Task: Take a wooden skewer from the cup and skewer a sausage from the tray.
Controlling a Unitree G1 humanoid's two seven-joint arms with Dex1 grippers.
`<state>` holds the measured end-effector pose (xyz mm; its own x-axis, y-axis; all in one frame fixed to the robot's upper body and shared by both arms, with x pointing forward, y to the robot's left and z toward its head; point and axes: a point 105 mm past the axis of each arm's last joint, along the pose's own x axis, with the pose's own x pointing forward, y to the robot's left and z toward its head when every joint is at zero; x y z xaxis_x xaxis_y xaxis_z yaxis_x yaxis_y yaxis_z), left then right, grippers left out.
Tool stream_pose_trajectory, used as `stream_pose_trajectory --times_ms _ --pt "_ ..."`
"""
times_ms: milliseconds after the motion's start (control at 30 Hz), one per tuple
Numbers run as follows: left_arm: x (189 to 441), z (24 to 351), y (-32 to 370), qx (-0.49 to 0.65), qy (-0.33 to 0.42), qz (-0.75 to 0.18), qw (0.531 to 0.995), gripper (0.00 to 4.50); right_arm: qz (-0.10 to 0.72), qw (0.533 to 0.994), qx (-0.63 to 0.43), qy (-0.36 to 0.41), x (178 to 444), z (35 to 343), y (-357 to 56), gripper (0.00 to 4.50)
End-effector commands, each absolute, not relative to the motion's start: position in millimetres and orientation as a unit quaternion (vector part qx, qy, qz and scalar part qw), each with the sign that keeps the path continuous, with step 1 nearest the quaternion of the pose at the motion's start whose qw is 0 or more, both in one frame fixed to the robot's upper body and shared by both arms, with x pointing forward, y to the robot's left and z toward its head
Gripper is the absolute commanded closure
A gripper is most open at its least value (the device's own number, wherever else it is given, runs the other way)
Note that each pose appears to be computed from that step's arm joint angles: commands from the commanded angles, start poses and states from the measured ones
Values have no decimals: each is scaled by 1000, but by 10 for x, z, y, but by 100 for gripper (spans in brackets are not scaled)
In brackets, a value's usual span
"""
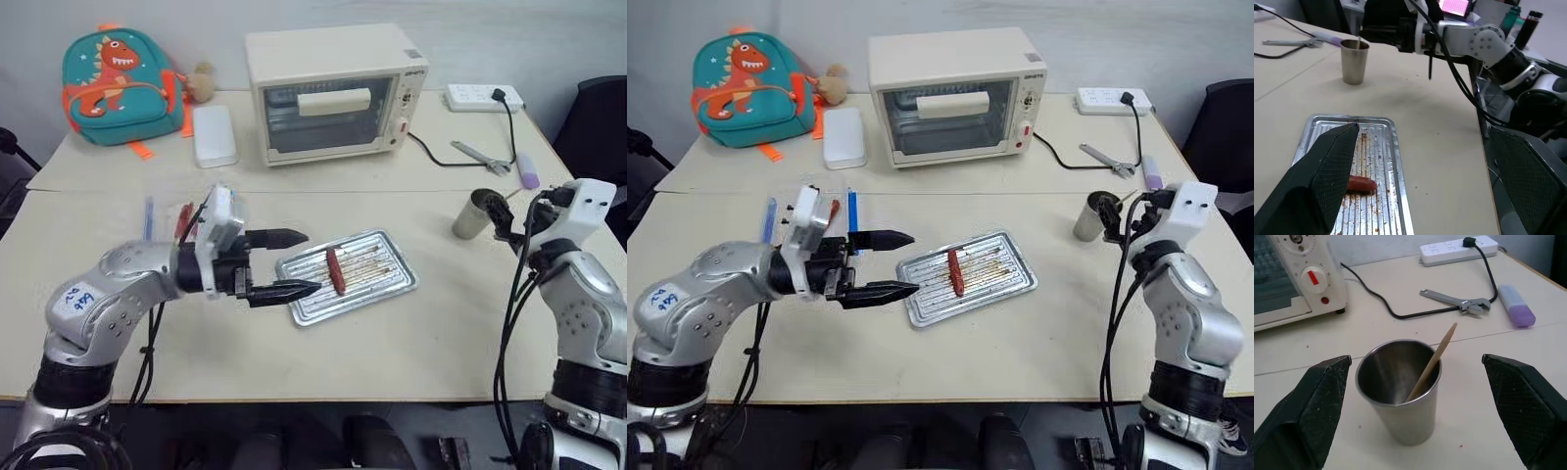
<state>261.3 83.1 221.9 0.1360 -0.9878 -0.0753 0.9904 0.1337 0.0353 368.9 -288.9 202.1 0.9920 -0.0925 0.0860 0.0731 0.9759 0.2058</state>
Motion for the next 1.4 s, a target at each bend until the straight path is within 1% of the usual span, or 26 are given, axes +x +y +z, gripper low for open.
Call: stream_pose_trajectory --times_ms 33,100,200,333,533,600,633,700,767,800,933,1033,1133,1233,1333,1400 --pt "2596 2295 748 54 0 -670 740 4 -47 992 93 -78 3797 2138 -2891 0" --pt "2599 2306 730 56 -3 -671 739 4 -52 990 99 -81 3844 2142 -2912 0" --pt "2600 2323 722 57 -6 -671 739 0 -51 990 102 -80 3896 2127 -2918 53" --pt "2595 2334 717 58 -9 -670 740 0 -48 990 106 -81 3918 2114 -2905 169" --pt "2595 2353 707 61 -13 -671 739 0 -50 989 112 -87 3922 2113 -2907 327" --pt "2601 2353 703 61 -13 -671 739 0 -50 988 116 -89 3931 2115 -2902 327" --pt "2604 2355 699 62 -13 -671 739 0 -50 987 119 -91 3934 2118 -2899 351" --pt "2608 2362 688 62 -14 -672 738 0 -49 987 122 -96 3935 2132 -2892 376" --pt "2614 2365 680 64 -16 -672 737 0 -47 986 121 -99 3939 2144 -2880 430" --pt "2618 2365 678 64 -16 -673 737 0 -47 986 121 -100 3941 2148 -2874 446" --pt "2619 2356 671 67 -16 -674 736 0 -42 987 113 -107 3941 2186 -2846 446" --pt "2618 2347 674 70 -16 -673 736 0 -40 987 93 -122 3898 2333 -2838 446" --pt "2645 2346 698 75 -21 -664 743 0 -34 984 90 -151 3807 2631 -2823 446" --pt "2755 2390 741 75 -48 -628 773 0 -7 978 124 -170 3683 3011 -2721 446" --pt "2882 2435 780 73 -82 -581 806 0 42 974 167 -150 3585 3232 -2504 446" --pt "2924 2457 778 66 -100 -564 817 0 73 967 208 -130 3556 3296 -2373 446"
